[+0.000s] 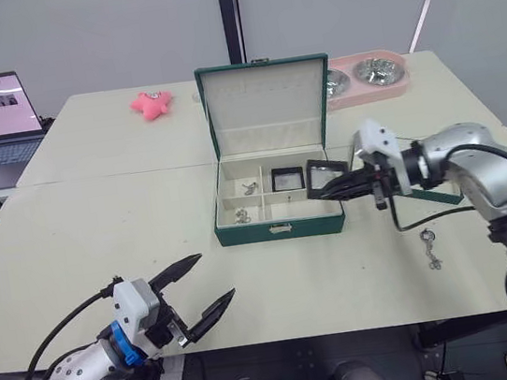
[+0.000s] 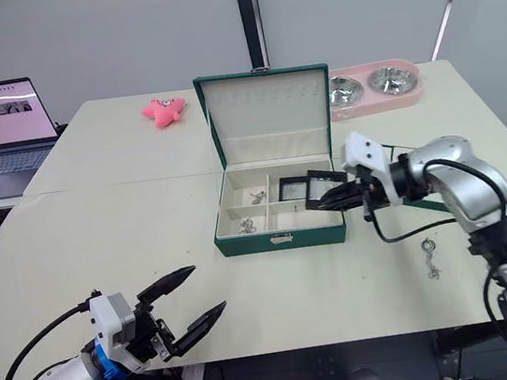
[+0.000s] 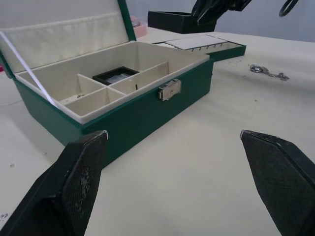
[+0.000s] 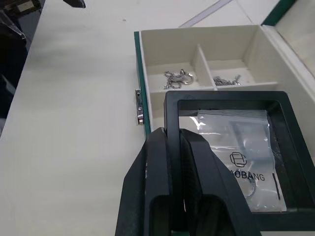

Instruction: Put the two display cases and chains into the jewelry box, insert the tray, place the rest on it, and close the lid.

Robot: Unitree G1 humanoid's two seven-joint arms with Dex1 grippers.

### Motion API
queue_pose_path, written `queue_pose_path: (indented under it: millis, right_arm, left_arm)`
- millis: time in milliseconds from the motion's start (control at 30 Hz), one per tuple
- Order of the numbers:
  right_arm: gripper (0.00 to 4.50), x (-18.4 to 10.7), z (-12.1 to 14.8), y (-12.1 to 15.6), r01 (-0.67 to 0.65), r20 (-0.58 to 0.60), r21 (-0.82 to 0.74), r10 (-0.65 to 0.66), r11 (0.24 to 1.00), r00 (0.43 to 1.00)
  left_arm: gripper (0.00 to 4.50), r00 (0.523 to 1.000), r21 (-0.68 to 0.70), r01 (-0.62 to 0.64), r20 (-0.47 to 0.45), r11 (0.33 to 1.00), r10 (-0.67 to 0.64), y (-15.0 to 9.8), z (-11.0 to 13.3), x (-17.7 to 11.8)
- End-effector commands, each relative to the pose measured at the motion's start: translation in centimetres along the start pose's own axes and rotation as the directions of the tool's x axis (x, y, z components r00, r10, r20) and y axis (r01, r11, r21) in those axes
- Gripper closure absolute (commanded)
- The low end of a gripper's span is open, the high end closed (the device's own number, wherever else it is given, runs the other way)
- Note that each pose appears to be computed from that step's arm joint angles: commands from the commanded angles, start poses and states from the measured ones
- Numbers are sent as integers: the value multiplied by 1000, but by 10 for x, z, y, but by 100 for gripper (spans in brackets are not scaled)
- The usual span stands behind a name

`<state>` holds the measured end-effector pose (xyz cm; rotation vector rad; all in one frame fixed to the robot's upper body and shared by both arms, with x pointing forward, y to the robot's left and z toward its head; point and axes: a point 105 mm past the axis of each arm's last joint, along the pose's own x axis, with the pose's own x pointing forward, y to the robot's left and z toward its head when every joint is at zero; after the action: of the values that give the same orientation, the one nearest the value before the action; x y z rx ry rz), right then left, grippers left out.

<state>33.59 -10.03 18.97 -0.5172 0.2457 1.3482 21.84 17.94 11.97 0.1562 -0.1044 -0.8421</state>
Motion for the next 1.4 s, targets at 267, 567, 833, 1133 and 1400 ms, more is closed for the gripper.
queue_pose_path:
  millis: [267,567,833,1133,1400]
  right_arm:
    - [449,28,19,-15,-40,8,-72,41,997,999]
    - [449,43,17,-17,-69,-40,-35,67,997,997]
    - [449,49,8,-17,-100,-73,18,101,995,992]
    - [449,53,4,-13,-124,-77,57,128,991,989]
    - [449,55,-4,-15,-114,-93,89,123,989,988]
  left_arm:
    - [0,994,8,-102,35,995,102,0,14,-5]
    - [0,987,-18,-154,36,988,155,0,14,-6]
    - [0,987,-19,-156,36,988,156,-3,15,-5]
    - [0,987,-20,-153,34,988,154,-3,14,-4]
    - [0,988,-18,-148,33,989,148,-2,14,-2]
